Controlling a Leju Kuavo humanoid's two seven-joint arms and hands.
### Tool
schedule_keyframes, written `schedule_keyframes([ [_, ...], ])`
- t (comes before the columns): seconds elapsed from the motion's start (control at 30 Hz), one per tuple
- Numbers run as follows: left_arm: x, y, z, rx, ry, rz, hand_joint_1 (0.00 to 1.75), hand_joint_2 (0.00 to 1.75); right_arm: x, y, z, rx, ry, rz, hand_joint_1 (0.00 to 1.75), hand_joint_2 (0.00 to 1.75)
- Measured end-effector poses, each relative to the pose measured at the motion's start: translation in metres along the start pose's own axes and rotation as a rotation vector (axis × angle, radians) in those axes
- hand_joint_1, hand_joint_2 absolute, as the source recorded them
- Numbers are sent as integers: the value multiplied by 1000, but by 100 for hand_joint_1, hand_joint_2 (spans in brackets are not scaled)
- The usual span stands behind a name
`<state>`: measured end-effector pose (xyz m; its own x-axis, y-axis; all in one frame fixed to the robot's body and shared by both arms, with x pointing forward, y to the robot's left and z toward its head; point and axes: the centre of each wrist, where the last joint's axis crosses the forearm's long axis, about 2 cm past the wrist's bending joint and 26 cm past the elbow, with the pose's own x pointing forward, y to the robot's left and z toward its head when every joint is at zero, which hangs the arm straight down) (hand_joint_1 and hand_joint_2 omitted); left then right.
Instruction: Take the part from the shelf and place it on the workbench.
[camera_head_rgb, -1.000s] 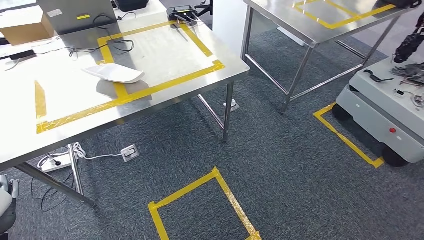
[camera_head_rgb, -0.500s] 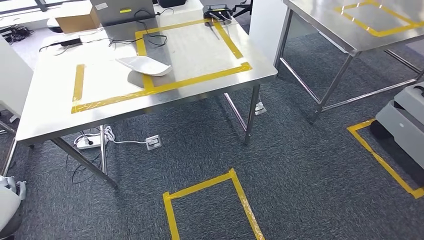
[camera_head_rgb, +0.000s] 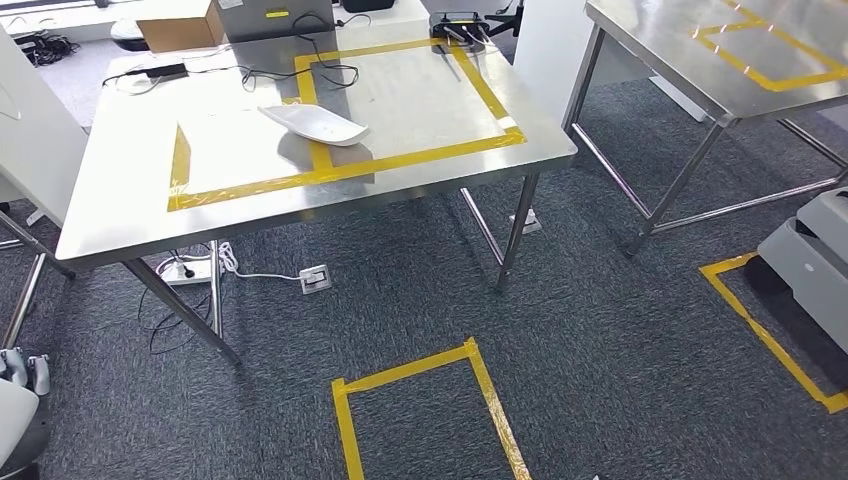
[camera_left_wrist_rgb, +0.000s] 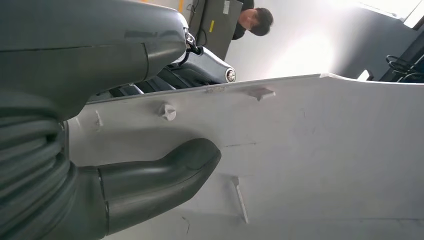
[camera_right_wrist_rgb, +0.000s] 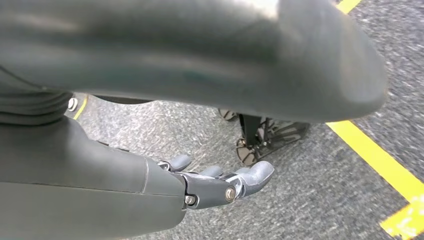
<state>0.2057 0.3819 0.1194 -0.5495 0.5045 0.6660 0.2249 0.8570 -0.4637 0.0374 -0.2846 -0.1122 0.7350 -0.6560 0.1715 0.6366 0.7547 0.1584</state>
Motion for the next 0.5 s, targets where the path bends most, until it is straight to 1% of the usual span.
schedule_keyframes([
  [0.3, -3, 1, -5, -2, -35, 36, 175, 175, -5, 7, 0, -6, 32, -34, 0, 0],
  [0.5, -1, 1, -2, 9, -40, 39, 175, 175, -9, 9, 0, 39, -15, -67, 0, 0],
])
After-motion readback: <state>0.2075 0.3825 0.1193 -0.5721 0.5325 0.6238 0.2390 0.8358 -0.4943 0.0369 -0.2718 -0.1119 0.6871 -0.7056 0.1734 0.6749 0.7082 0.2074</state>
